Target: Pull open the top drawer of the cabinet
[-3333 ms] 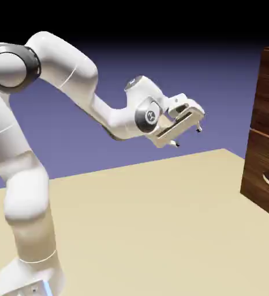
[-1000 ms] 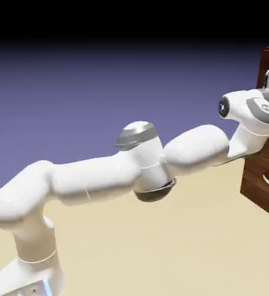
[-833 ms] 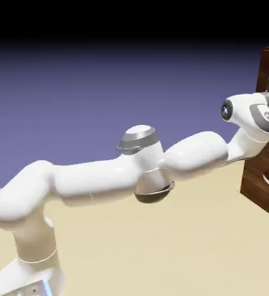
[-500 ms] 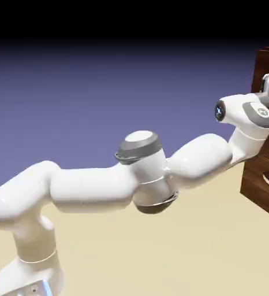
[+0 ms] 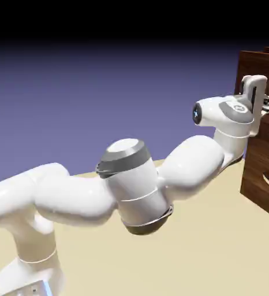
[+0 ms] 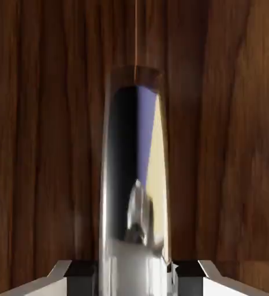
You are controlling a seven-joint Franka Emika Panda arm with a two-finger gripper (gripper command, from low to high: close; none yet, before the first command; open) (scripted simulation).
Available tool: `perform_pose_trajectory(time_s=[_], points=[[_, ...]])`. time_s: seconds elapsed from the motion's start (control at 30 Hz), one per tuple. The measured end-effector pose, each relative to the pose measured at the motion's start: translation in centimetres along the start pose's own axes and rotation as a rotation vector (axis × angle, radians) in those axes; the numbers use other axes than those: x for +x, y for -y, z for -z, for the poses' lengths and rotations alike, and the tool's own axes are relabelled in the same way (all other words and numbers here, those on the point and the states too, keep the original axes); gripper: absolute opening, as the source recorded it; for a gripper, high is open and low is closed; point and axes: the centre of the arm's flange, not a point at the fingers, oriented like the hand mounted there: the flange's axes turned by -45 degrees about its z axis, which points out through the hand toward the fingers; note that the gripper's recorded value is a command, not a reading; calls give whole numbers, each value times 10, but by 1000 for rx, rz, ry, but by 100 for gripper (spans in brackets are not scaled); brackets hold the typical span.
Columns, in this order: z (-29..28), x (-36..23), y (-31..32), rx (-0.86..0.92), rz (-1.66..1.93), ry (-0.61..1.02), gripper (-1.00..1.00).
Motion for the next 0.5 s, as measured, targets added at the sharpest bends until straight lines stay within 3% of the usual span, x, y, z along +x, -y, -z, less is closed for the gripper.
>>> perform_pose_trajectory(time_s=[0.37, 0.4, 0.5], points=[[100, 0, 0, 1, 0, 0, -100], [110, 0, 0, 1, 0, 0, 100], [120, 1, 0, -1, -1, 0, 100]])
